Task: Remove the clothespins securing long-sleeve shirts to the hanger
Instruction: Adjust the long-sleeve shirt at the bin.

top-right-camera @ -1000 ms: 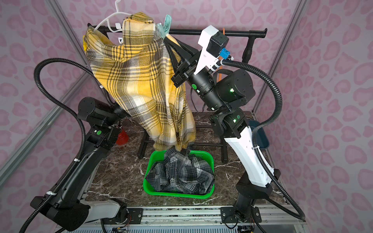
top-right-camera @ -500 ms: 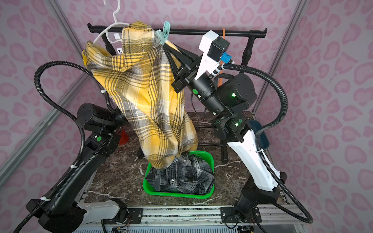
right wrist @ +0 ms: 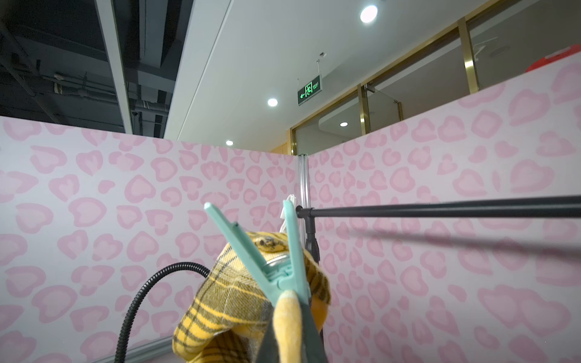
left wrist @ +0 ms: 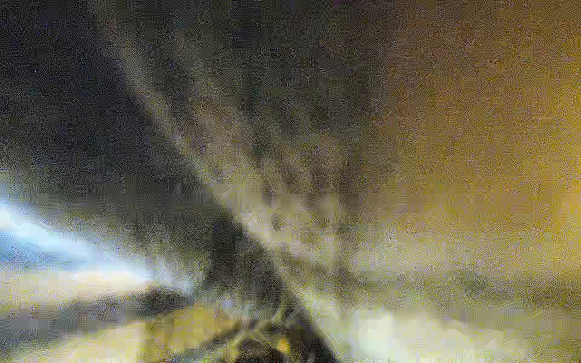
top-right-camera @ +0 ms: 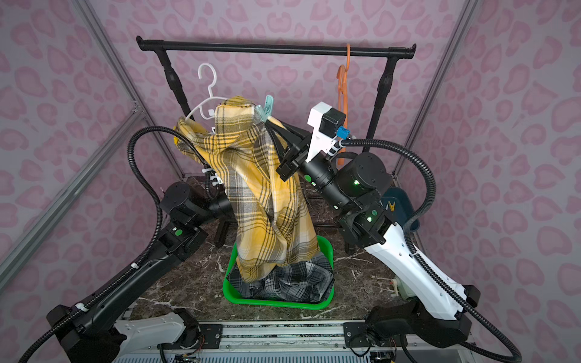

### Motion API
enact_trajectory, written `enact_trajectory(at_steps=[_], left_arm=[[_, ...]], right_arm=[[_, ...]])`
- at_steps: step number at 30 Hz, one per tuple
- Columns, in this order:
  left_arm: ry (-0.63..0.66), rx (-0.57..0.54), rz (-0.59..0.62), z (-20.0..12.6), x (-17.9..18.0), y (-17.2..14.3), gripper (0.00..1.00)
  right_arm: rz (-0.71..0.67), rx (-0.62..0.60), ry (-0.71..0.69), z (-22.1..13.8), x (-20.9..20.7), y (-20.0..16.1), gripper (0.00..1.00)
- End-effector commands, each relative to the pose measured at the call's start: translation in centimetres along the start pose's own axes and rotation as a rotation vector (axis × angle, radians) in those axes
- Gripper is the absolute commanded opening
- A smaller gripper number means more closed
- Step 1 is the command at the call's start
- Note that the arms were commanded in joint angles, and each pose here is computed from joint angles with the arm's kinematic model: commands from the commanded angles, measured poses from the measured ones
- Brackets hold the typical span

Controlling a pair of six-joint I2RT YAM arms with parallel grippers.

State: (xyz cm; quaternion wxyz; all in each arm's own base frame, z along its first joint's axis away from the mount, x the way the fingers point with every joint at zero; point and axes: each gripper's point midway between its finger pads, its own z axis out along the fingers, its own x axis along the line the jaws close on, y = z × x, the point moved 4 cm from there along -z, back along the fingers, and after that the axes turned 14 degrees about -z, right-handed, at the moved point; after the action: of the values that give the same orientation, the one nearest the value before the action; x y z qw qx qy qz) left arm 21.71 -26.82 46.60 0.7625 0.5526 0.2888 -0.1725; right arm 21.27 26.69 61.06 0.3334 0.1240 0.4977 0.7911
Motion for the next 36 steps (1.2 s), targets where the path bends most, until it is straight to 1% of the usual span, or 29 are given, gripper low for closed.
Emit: enact_trajectory(at_steps=[1, 2, 4, 7, 10, 11, 12, 13, 15, 17, 18, 19, 22, 24, 26, 28, 30, 33, 34, 36], left_arm=[[0.063, -0.003, 0.017, -0.9, 1.9, -1.9, 0.33], [0.107, 0.003, 0.001, -1.3, 3.1, -2.9, 0.33], [0.205, 0.028, -0.042, -2.1, 5.7, -5.0, 0.33], [0.302, 0.081, -0.097, -3.6, 9.2, -8.8, 0.32], [0.413, 0.109, -0.143, -5.7, 11.9, -12.0, 0.32], [0.460, 0.112, -0.149, -6.4, 12.6, -12.6, 0.32], [0.518, 0.110, -0.151, -7.4, 13.1, -13.1, 0.34], [0.561, 0.102, -0.140, -8.4, 13.2, -13.3, 0.44], [0.624, 0.072, -0.096, -10.1, 12.7, -12.7, 0.60], [0.653, 0.048, -0.051, -11.1, 11.6, -11.5, 0.76], [0.666, 0.049, -0.035, -11.5, 11.0, -10.9, 0.83], [0.682, 0.052, -0.023, -11.9, 10.6, -10.5, 0.87], [0.712, 0.049, -0.013, -13.0, 9.7, -9.7, 0.91], [0.744, 0.045, -0.016, -14.0, 9.5, -9.4, 0.91], [0.753, 0.004, -0.014, -14.9, 8.7, -8.3, 0.91], [0.738, -0.069, -0.009, -15.3, 7.7, -6.3, 0.94], [0.677, -0.118, -0.016, -14.6, 6.7, -3.9, 0.94], [0.533, -0.144, -0.047, -12.2, 5.8, -0.6, 0.88], [0.504, -0.153, -0.052, -11.5, 5.8, 0.2, 0.87], [0.491, -0.155, -0.054, -10.6, 6.2, 1.2, 0.87]], right_arm=[[0.031, 0.002, -0.038, -1.8, 0.1, -1.8, 0.00], [0.031, 0.035, -0.041, -2.6, 0.4, -3.3, 0.00], [0.046, 0.068, -0.021, -4.2, 0.9, -4.9, 0.00], [0.078, 0.135, 0.030, -6.4, 1.9, -7.6, 0.00], [0.093, 0.198, 0.052, -9.0, 2.6, -10.6, 0.00], [0.096, 0.220, 0.056, -9.8, 2.8, -11.3, 0.00], [0.101, 0.244, 0.057, -10.6, 2.9, -12.0, 0.00], [0.102, 0.270, 0.043, -11.4, 2.8, -12.7, 0.00], [0.100, 0.296, -0.004, -12.9, 2.2, -13.6, 0.00], [0.103, 0.316, -0.037, -14.0, 1.4, -14.5, 0.00], [0.105, 0.325, -0.034, -14.3, 1.1, -14.8, 0.00], [0.101, 0.344, -0.028, -14.6, 1.0, -15.2, 0.00], [0.073, 0.388, -0.037, -15.1, 0.8, -16.2, 0.00], [0.058, 0.410, -0.040, -15.4, 0.7, -17.0, 0.00], [0.051, 0.420, 0.003, -15.6, 1.2, -17.5, 0.00], [0.043, 0.426, 0.057, -15.7, 1.9, -17.6, 0.00], [0.037, 0.423, 0.088, -15.8, 2.3, -17.6, 0.00], [0.013, 0.411, 0.127, -16.1, 2.9, -17.7, 0.00], [0.006, 0.407, 0.140, -16.2, 3.2, -17.8, 0.00], [-0.011, 0.398, 0.146, -16.6, 3.5, -17.9, 0.00]])
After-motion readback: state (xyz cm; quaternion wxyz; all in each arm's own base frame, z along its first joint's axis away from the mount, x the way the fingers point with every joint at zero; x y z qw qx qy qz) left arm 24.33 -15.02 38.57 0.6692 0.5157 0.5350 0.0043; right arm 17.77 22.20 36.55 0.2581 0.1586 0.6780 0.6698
